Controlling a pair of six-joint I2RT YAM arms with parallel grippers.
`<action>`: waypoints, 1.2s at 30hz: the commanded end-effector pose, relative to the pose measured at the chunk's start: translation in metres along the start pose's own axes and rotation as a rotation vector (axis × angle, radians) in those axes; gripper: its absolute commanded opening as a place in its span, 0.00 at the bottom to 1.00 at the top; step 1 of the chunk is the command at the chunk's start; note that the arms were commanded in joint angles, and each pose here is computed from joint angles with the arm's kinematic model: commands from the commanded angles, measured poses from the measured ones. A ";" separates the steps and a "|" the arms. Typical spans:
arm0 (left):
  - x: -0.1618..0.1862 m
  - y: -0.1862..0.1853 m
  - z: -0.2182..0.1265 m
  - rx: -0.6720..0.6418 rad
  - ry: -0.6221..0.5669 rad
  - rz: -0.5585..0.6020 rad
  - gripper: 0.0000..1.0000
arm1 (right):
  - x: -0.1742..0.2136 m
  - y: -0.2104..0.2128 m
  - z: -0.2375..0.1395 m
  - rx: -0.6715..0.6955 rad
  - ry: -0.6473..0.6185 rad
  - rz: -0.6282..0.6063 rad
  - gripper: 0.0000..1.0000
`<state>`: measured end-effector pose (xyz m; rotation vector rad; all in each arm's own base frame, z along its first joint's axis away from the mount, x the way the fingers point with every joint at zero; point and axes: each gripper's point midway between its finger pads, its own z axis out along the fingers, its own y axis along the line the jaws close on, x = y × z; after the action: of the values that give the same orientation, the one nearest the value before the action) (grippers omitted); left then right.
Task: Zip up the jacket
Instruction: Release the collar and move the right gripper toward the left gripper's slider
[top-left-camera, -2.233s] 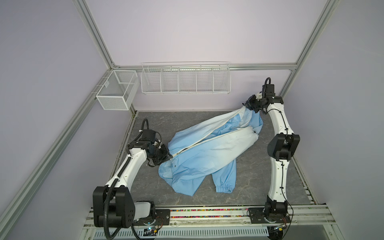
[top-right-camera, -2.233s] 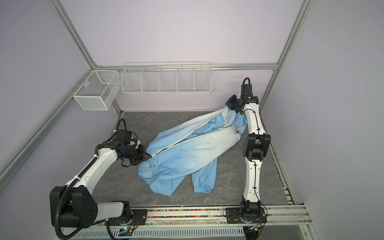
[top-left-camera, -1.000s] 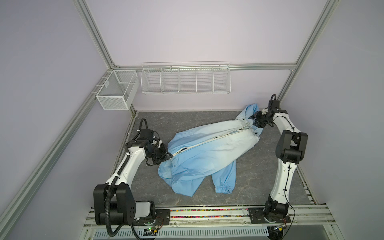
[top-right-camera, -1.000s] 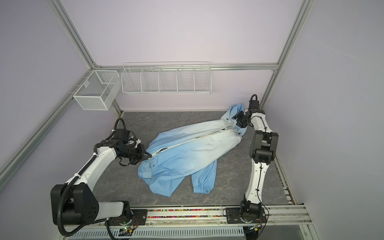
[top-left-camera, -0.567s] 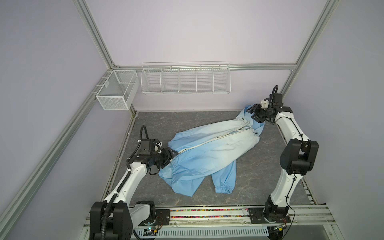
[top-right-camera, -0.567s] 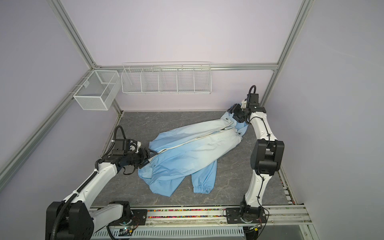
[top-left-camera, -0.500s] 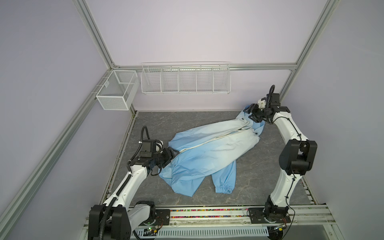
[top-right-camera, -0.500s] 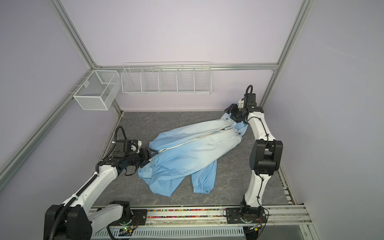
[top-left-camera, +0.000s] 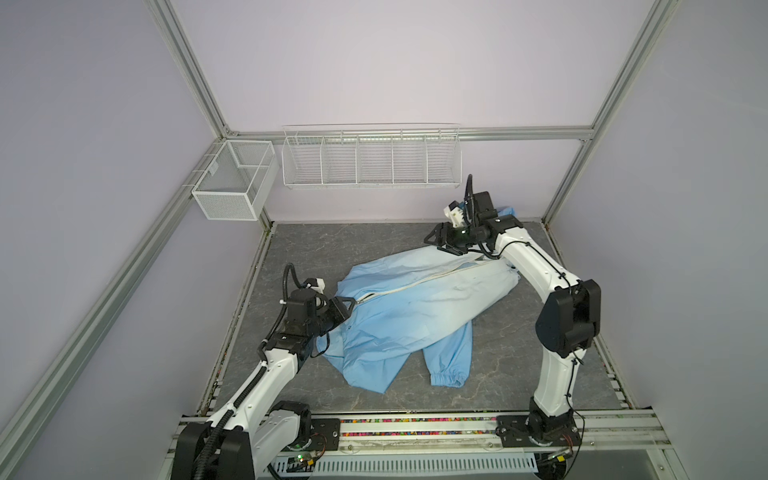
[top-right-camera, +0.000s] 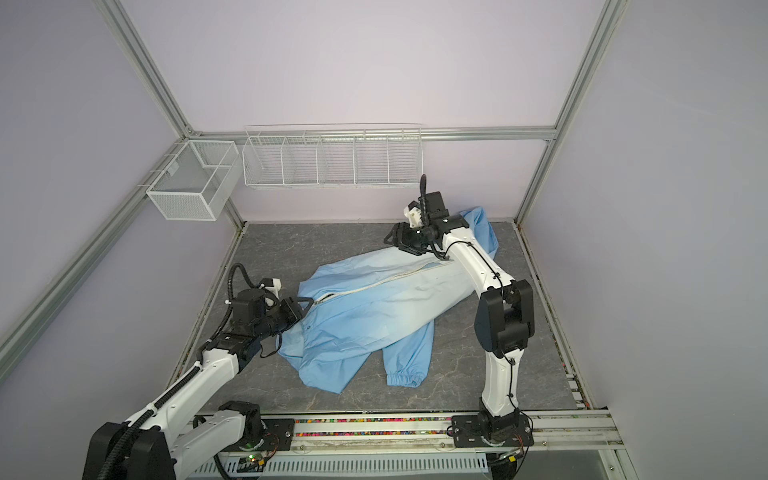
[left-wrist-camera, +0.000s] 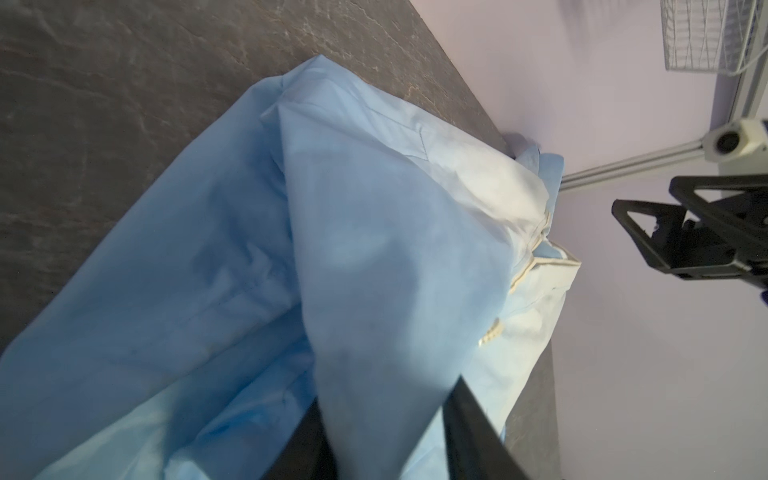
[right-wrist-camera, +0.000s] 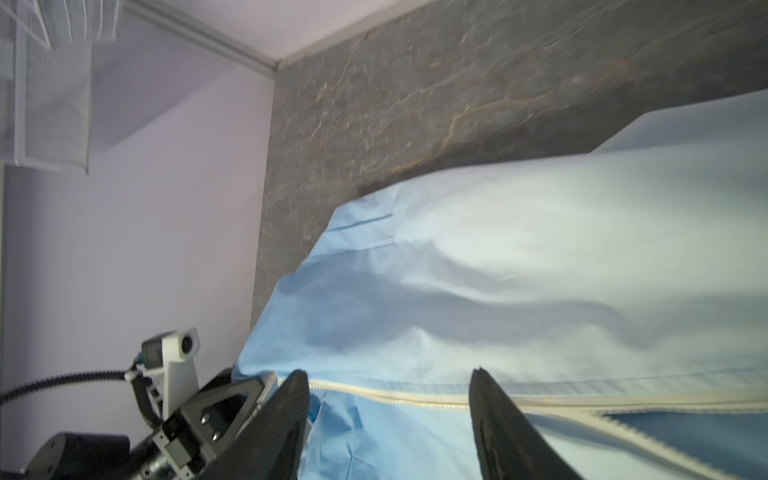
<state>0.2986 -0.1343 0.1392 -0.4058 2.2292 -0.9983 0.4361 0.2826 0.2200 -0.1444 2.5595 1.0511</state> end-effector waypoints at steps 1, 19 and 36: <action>-0.011 -0.024 0.002 0.059 0.020 0.002 0.23 | 0.032 0.044 0.004 -0.056 0.087 -0.096 0.64; 0.010 -0.085 -0.010 0.278 0.352 -0.065 0.00 | 0.120 0.131 0.057 -0.347 0.277 -0.222 0.59; -0.007 -0.096 -0.024 0.432 0.342 -0.146 0.00 | 0.119 0.127 0.070 -0.434 0.281 -0.084 0.62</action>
<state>0.2907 -0.1777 0.2148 -0.2717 2.2513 -1.6329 0.3155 0.4264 0.2157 -0.5582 2.4988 1.5927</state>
